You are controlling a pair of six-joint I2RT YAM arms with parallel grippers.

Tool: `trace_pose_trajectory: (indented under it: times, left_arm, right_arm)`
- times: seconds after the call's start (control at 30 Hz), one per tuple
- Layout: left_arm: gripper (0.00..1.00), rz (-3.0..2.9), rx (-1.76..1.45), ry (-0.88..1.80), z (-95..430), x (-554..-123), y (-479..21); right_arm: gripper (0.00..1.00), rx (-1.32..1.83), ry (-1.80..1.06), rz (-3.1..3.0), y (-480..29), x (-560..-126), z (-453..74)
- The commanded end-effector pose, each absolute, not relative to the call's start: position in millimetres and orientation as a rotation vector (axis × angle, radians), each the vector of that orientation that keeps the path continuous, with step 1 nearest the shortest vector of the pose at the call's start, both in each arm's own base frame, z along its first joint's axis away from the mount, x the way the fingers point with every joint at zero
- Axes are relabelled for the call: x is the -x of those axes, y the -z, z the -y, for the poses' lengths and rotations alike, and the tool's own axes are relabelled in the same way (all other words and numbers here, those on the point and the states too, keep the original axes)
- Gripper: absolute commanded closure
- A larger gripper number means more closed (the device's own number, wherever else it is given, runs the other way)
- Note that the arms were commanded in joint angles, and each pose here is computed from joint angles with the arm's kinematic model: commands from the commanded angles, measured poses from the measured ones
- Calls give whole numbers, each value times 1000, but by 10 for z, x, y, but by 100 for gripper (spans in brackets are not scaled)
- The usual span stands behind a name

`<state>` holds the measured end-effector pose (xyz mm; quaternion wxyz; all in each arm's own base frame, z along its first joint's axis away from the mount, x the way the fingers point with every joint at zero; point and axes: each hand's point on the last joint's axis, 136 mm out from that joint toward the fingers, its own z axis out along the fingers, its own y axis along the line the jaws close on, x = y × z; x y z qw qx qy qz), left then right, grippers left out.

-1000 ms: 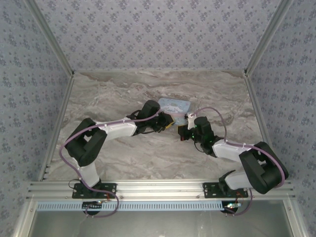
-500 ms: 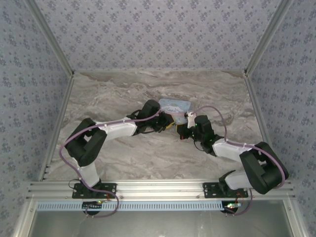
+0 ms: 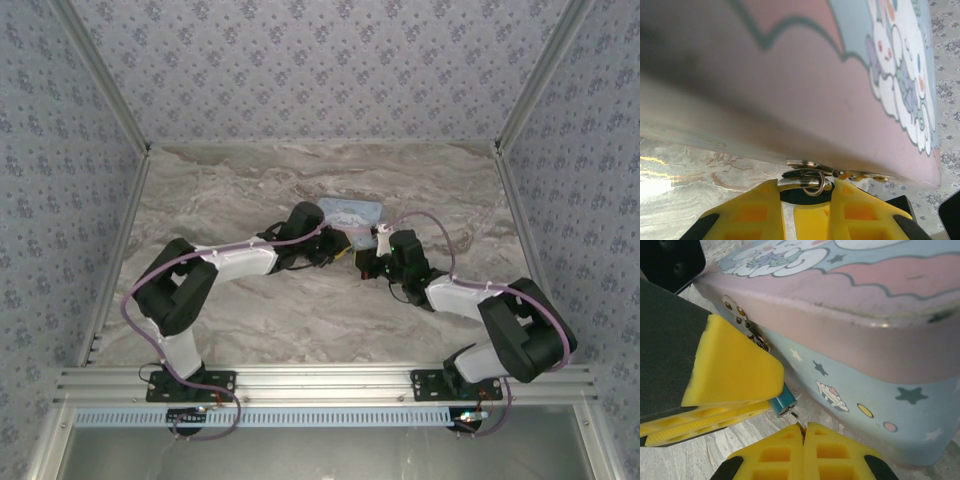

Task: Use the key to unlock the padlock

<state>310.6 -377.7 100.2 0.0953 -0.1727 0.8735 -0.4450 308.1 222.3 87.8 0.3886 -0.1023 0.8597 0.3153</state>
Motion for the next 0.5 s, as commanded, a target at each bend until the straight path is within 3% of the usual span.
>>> trace_pose_trajectory:
  times: [0.0, 0.17, 0.47]
  left_arm:
    - [81, -2676, 424, 1402, 3975, -2897, -929]
    - [80, -2679, 440, 1388, 3991, -2960, -793]
    - [68, -2662, 483, 1387, 3967, -3052, -613]
  right_arm:
    - [100, 186, -851, -2146, -1023, -3159, -2296]
    - [100, 59, -792, -2301, -681, -3049, -2150]
    - [100, -136, -790, -2459, -344, -2838, -2096]
